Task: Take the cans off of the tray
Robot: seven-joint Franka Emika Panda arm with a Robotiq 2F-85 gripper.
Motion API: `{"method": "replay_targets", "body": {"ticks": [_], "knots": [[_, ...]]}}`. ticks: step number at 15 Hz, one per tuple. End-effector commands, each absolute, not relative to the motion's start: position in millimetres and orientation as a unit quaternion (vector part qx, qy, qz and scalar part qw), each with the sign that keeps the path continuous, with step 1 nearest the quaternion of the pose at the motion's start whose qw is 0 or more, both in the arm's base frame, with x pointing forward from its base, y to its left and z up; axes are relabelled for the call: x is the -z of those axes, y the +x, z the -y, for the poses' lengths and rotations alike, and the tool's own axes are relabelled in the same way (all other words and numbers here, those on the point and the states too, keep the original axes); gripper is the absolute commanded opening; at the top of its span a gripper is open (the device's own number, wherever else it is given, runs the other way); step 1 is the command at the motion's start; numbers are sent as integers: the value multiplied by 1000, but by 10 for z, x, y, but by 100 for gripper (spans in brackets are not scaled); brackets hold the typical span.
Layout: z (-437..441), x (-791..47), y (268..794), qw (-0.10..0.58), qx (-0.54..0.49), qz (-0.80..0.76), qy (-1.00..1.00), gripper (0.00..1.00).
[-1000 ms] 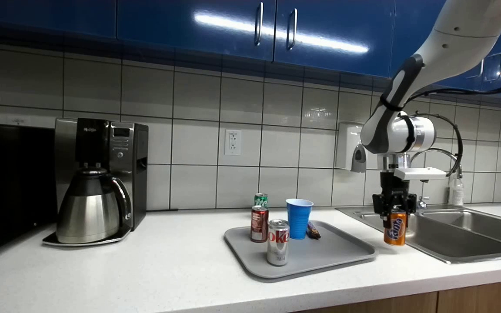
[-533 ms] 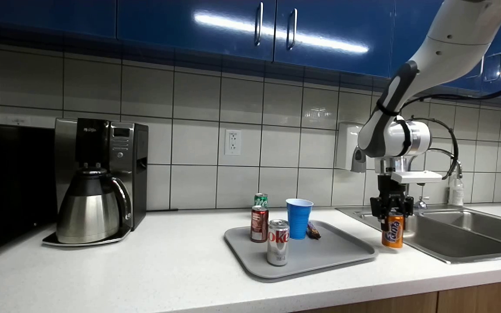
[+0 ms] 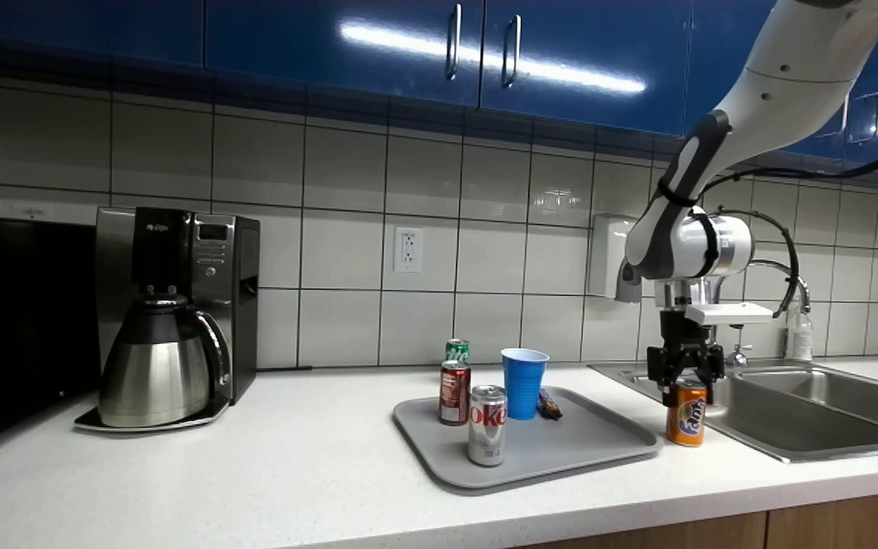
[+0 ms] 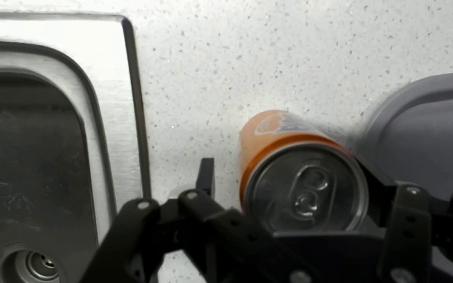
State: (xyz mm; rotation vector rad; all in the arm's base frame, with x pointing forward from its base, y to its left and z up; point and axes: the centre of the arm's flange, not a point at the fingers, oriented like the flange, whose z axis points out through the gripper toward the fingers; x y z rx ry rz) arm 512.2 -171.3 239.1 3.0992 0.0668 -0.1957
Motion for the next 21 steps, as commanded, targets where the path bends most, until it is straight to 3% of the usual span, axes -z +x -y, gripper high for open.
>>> {"method": "replay_targets", "body": {"ticks": [1, 12, 21], "knots": [[1730, -2485, 5096, 11, 70, -38, 997, 100], [1564, -3295, 4999, 4, 42, -74, 996, 100], [722, -3642, 4912, -12, 14, -100, 995, 100]]}}
